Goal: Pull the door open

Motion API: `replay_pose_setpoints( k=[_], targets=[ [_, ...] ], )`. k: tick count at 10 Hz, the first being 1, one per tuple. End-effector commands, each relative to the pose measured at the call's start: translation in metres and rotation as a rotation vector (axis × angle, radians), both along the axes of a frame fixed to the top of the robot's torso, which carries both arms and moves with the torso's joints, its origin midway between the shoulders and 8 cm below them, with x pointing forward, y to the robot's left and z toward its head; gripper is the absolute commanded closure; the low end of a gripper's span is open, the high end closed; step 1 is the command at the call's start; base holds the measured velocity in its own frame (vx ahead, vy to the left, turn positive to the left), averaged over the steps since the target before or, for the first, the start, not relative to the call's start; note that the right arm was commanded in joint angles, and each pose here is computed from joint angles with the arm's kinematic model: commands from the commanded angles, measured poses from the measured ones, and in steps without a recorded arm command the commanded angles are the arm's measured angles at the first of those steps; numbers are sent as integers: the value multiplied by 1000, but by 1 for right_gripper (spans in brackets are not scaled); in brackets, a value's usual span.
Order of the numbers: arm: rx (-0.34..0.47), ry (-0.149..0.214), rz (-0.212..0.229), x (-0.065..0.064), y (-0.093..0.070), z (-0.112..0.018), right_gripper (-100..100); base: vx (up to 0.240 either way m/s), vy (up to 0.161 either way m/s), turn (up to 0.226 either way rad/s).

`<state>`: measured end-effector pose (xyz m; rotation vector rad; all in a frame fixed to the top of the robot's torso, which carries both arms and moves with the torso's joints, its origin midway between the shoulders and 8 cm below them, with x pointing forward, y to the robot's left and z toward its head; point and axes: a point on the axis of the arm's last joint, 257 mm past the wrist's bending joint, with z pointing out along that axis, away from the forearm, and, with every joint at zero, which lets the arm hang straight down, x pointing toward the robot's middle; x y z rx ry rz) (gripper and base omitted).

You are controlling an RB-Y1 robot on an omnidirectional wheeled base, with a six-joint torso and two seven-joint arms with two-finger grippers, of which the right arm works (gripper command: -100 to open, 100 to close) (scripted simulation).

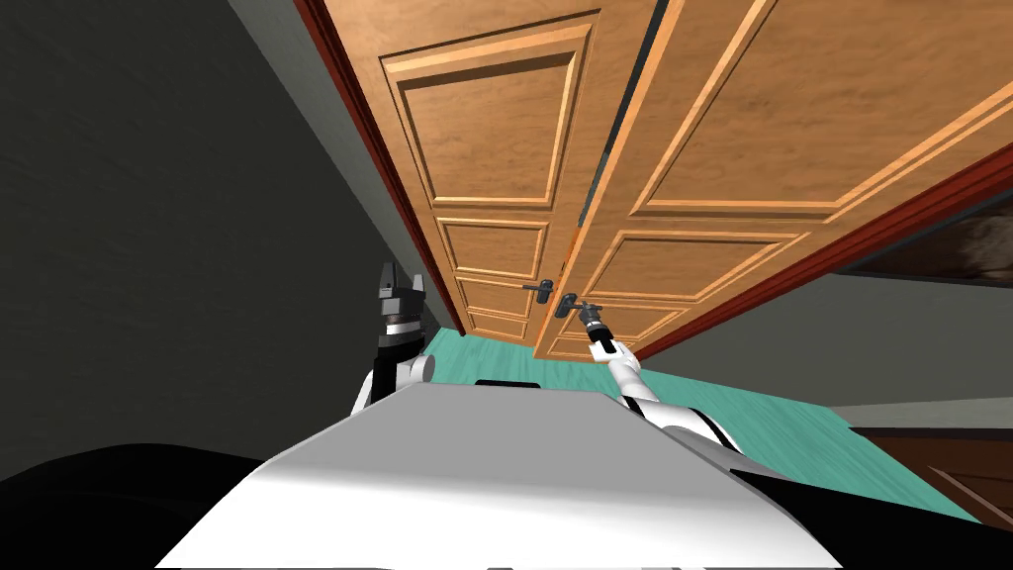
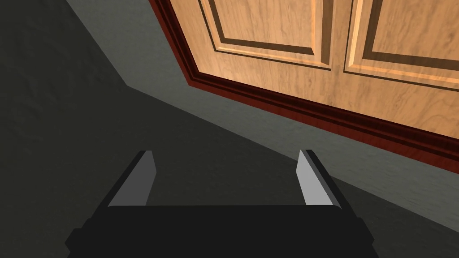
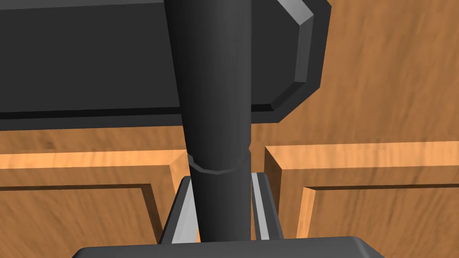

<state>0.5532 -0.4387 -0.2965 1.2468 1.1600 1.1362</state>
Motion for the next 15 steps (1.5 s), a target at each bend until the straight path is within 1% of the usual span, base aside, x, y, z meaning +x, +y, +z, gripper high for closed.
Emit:
replay_pose_setpoints(
  k=[1,5,6,7,11,12,14,15],
  targets=[
    [-1,-2,22,0,4,2,100,-198,-97,113],
    [10,-10,107,6,36,4,100,-201,-93,125],
    [4,-7,84,4,25,5,100,-94,-63,40],
    [5,-7,113,1,31,4,100,-134,-63,65],
    [6,-12,193,-6,47,5,100,-211,-116,95],
    [7,-12,204,-7,49,5,100,-177,-89,40],
    [10,-10,256,-14,59,4,100,-224,-126,81],
    [10,-9,260,-14,60,4,100,-173,-85,37]
  ],
)
